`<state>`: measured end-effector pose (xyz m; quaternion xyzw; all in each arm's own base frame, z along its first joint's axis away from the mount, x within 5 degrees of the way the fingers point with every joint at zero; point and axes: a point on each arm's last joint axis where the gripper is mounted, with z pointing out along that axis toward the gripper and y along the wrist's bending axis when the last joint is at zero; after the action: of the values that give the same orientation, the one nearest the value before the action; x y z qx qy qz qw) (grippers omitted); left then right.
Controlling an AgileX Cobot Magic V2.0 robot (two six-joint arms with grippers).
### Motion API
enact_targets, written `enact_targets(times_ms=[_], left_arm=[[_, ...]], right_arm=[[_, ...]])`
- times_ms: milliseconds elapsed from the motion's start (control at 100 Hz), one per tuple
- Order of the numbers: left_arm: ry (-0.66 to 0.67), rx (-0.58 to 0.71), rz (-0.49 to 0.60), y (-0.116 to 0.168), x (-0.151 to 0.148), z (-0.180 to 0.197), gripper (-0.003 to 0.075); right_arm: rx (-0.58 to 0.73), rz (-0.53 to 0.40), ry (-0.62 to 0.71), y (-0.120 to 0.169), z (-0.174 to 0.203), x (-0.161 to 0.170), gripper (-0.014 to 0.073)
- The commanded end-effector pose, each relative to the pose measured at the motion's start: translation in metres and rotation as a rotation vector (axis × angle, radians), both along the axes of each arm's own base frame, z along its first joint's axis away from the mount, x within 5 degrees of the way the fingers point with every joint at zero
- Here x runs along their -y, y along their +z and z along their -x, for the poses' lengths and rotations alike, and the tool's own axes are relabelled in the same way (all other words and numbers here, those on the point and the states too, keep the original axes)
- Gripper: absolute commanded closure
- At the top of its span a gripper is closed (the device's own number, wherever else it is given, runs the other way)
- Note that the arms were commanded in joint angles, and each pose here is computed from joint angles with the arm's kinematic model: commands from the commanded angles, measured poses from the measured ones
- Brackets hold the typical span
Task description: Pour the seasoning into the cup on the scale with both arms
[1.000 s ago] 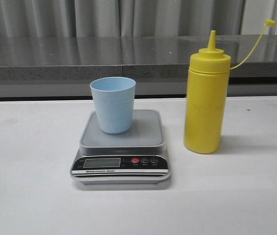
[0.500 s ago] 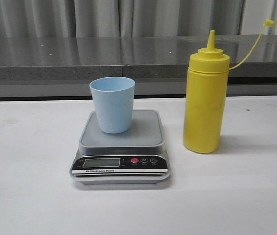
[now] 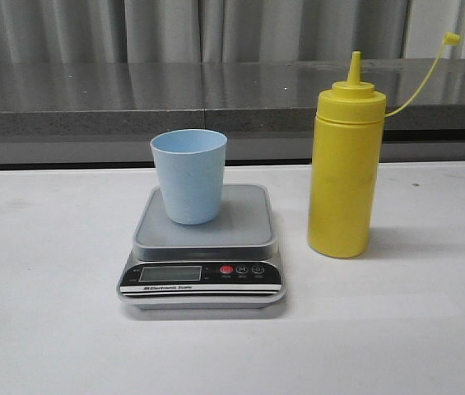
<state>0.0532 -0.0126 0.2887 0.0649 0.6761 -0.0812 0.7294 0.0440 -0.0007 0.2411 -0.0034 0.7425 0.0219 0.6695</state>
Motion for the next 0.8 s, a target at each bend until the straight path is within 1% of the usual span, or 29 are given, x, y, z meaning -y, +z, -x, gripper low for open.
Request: enact_targets(times_ms=[0,150,330,620,790], left_arm=[[0.015,0.083,0.035,0.015,-0.002,0.001,0.0740],[0.015,0.083,0.035,0.015,-0.002,0.001,0.0740],[0.015,0.083,0.035,0.015,-0.002,0.001,0.0740],[0.015,0.083,0.035,0.015,-0.002,0.001,0.0740],[0.015,0.083,0.035,0.015,-0.002,0.001,0.0740]], right_arm=[[0.119,-0.011,-0.008,0.005,0.002,0.000,0.0663],[0.108,-0.029,-0.006,-0.012,-0.004,-0.001,0.0663],[0.124,-0.030,0.001,-0.022,-0.007,-0.002,0.0663],[0.078,-0.027,0.002,-0.042,-0.011,-0.002,0.0663],[0.064,-0.026,0.001,-0.043,-0.011,-0.002,0.0663]])
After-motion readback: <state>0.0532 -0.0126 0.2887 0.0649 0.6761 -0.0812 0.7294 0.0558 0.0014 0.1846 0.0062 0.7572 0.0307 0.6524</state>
